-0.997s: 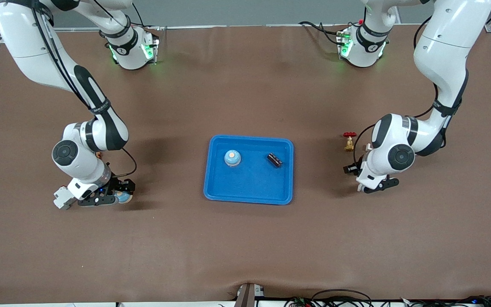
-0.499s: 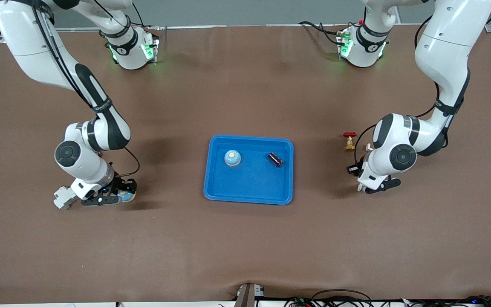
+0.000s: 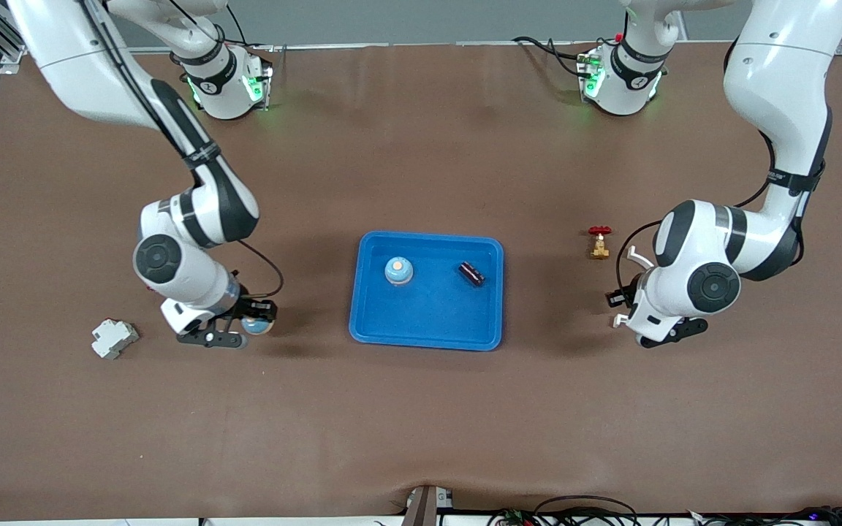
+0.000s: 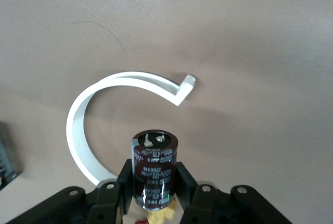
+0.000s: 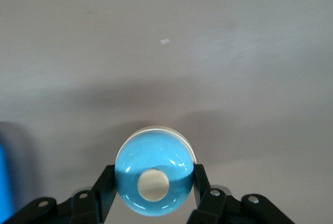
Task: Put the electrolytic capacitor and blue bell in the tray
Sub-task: 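Carry the capacitor and bell over the tray with both grippers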
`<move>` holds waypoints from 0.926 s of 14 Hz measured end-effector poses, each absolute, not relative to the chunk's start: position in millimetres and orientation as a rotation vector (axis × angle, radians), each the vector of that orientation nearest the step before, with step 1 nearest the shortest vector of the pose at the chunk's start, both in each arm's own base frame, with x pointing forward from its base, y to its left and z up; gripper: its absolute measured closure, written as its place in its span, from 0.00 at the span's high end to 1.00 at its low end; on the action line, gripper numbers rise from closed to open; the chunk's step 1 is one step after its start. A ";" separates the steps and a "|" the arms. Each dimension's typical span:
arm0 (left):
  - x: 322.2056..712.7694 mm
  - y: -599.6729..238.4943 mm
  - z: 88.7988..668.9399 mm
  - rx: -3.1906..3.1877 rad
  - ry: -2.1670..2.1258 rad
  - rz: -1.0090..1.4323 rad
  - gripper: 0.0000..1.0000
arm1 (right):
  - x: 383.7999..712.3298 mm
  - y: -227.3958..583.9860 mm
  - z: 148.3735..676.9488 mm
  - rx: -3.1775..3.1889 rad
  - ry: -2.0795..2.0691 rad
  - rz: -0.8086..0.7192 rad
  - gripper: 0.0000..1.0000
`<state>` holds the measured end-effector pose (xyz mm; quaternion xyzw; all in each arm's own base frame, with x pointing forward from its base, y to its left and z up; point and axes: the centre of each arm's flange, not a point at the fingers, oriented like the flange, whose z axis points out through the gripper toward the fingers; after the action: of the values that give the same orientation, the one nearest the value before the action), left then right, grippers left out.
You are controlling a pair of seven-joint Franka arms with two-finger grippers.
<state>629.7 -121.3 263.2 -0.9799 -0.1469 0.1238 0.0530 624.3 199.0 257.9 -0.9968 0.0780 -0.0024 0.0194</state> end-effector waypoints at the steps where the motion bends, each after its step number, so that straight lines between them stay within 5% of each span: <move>1: 633.7 -127.3 275.7 -2.976 -0.481 0.382 0.35 | 619.8 227.7 266.0 -3.086 0.303 -0.012 0.64; 7: 650.6 -191.8 348.5 -2.973 -0.810 0.310 0.35 | 580.9 368.3 279.8 -3.041 0.540 -0.023 0.64; 13: 646.7 -274.0 333.9 -2.886 -1.099 0.279 0.35 | 573.9 424.8 253.4 -3.033 0.728 -0.080 0.64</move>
<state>646.7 -274.0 333.9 -0.9306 -0.3543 0.0900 0.0202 573.9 424.8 253.4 -0.9720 0.2334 -0.0256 0.0109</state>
